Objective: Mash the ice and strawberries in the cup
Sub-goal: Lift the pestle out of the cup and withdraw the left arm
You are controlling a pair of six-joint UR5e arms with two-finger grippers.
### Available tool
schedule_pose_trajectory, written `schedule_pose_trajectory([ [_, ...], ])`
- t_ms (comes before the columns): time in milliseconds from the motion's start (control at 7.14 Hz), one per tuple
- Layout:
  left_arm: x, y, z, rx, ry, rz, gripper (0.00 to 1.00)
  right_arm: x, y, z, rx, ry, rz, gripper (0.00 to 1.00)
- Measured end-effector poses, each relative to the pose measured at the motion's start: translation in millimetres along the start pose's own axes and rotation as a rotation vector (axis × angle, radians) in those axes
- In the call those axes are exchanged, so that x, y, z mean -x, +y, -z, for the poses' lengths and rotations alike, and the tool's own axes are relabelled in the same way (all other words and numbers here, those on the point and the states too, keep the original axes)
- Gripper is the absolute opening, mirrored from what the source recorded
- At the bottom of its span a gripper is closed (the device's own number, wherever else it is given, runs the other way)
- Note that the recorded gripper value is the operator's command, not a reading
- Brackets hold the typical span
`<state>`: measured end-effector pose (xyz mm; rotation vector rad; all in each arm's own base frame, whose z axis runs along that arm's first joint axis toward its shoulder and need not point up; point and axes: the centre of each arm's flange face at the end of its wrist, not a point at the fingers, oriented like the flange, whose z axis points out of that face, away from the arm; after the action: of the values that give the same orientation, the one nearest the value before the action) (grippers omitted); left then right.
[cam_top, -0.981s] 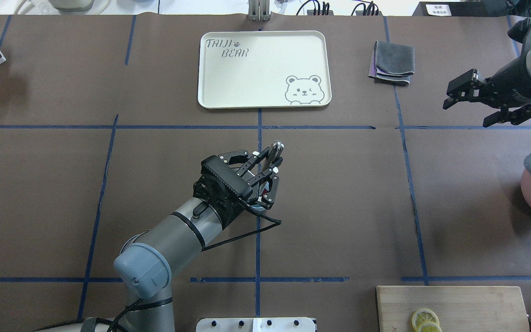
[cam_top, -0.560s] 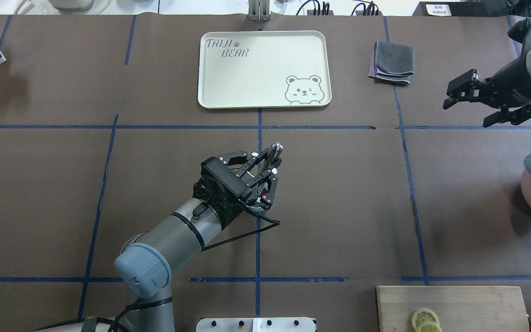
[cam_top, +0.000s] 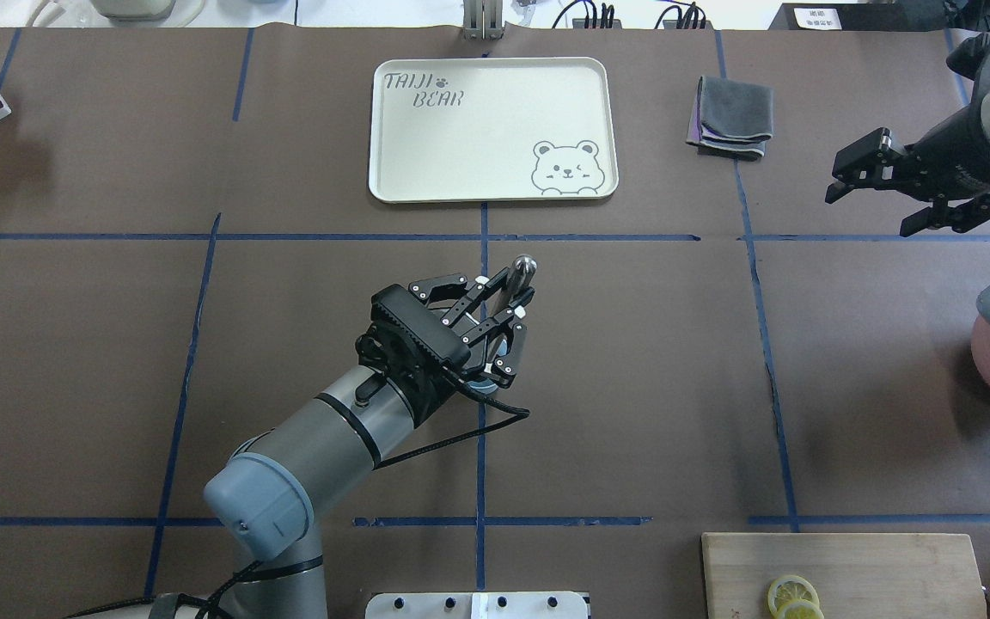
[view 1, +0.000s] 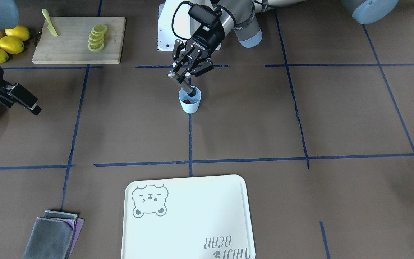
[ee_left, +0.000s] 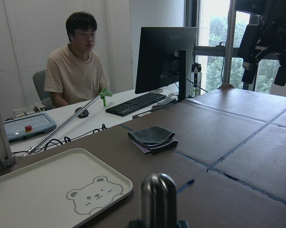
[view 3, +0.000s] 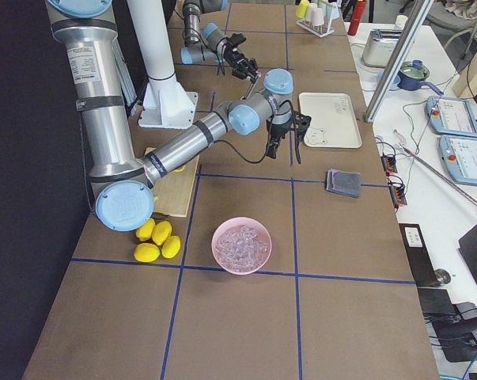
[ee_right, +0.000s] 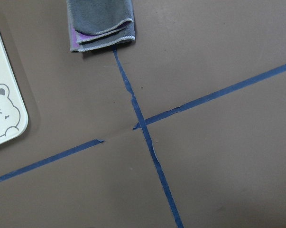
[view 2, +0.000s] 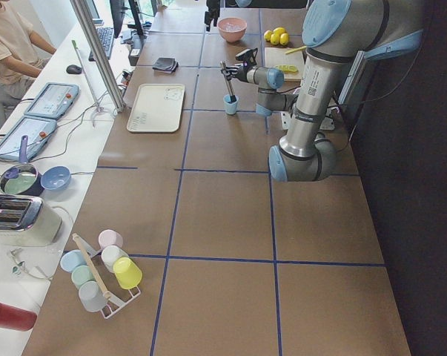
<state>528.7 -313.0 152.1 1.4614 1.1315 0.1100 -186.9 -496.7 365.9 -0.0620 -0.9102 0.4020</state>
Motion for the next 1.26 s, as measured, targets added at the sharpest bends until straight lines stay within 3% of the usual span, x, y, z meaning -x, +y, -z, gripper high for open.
schedule_pose_trajectory([
  [280,4,-51,12,-0.021,-0.010,0.003,0.00,-1,0,-1,0.001,0.002,0.001,1.00],
  [560,27,-85,11,0.051,-0.074,-0.065,0.00,-3,-2,-3,0.002,0.007,0.002,1.00],
  [981,98,-80,-8,0.281,-0.150,-0.167,0.00,-8,-6,-10,-0.002,0.024,-0.002,1.00],
  [1261,177,-77,-8,0.463,-0.195,-0.092,0.00,-14,-15,-23,-0.006,0.027,-0.001,1.00],
])
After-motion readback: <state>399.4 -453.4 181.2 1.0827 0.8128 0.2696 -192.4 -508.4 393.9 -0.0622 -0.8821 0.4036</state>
